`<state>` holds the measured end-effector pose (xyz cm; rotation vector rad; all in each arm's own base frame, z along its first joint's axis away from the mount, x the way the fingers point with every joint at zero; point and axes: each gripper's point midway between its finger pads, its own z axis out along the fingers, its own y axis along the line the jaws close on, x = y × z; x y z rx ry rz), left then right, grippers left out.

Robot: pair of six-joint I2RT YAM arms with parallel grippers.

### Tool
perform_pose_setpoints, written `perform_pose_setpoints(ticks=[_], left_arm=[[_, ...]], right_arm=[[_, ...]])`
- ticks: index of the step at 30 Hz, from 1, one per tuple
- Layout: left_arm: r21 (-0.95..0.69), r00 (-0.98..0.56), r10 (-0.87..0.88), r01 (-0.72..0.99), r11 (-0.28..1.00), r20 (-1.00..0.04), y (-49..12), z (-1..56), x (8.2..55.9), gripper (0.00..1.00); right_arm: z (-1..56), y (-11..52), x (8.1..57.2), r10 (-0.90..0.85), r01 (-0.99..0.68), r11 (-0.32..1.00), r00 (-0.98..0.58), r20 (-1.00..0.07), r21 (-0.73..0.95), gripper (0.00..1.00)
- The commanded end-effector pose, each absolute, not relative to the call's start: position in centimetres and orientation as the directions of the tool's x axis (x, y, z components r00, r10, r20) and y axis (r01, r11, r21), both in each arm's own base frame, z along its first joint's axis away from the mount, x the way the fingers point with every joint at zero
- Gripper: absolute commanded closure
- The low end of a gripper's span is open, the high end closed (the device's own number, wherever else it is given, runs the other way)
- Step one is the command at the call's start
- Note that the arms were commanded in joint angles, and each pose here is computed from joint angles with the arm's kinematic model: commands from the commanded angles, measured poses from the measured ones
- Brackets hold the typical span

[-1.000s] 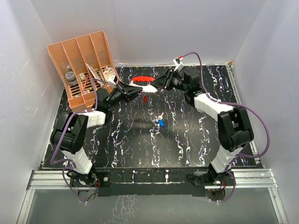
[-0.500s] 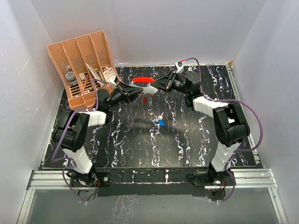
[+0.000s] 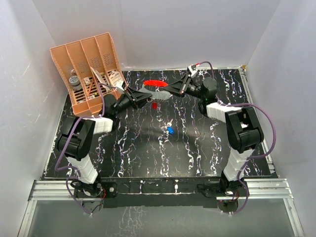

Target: Put the keys on the keyring

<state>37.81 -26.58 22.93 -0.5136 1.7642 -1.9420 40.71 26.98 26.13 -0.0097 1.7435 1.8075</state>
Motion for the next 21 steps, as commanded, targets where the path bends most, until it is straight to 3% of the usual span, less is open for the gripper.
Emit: perform_pose_setpoints(ticks=[1,19,21], left_arm=[[-0.984,-0.818,-0.567,0.162,-0.069,-0.095,-26.43,24.79,37.8,0.76],[-0.983,-0.798,-0.594,0.173,-0.068,-0.099,-25.66,25.2,38.34,0.76],[-0.983,-0.797,-0.595,0.173,-0.068,-0.099,-25.68,25.24,38.41,0.8]], right_arm=[[27.68,26.23,40.1,0.415,-0.491,0.008,-0.791,-0.449,0.871,1.0],[26.88,25.67,39.99,0.371,-0.463,-0.022,-0.827,-0.423,0.886,1.0],[26.85,25.68,39.97,0.368,-0.462,-0.026,-0.829,-0.421,0.886,1.0]])
